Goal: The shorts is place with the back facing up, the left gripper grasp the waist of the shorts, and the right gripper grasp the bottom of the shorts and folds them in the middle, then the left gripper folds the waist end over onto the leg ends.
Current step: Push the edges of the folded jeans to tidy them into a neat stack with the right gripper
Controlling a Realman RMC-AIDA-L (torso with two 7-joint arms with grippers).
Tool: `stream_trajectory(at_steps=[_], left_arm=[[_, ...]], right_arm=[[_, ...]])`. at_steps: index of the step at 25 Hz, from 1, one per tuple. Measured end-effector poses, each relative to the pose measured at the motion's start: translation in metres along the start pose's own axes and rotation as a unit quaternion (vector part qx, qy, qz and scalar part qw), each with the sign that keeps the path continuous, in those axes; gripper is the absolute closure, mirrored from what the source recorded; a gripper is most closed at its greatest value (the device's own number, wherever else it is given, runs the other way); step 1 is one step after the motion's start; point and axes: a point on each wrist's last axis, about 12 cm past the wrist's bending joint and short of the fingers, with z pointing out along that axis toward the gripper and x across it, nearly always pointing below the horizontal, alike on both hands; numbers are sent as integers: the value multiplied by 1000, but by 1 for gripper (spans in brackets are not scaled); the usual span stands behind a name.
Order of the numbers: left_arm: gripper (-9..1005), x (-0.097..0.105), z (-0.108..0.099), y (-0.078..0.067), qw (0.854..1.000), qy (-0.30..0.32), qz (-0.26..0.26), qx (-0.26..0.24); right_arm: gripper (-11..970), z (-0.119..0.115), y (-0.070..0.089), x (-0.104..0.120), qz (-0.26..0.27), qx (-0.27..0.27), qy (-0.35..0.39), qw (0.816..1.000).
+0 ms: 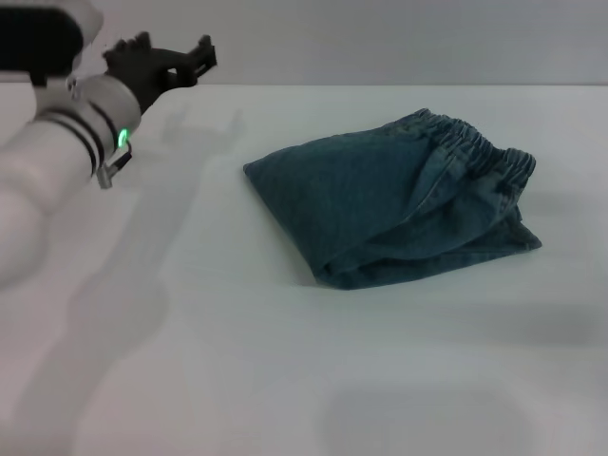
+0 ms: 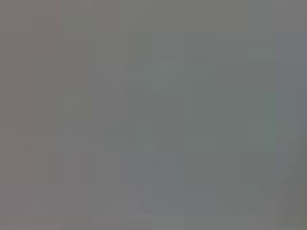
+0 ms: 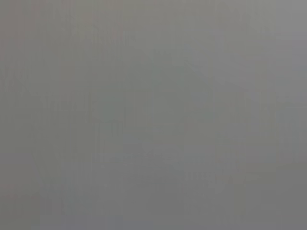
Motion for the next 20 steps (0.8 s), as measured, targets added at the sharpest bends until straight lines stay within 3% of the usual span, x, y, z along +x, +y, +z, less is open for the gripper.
stream_trajectory(at_steps=[6,10,13,17,20], left_arm=[[206,-35,6,-15,994,86,2,68],[214,-56,2,-30,987,78,13,139],[219,-71,-5,-34,974,43,-5,224],[226,-80,-17,-19,948,-67,-55,308],[383,-69,-24,4,935,-155,-96,303]], right_arm=[[307,1,1,2,3,1,8,1000],[307,2,2,2,3,-2,8,1000],[307,3,3,3,3,-3,9,1000],[308,3,5,4,5,-8,12,1000],[308,3,7,4,5,-15,14,1000]])
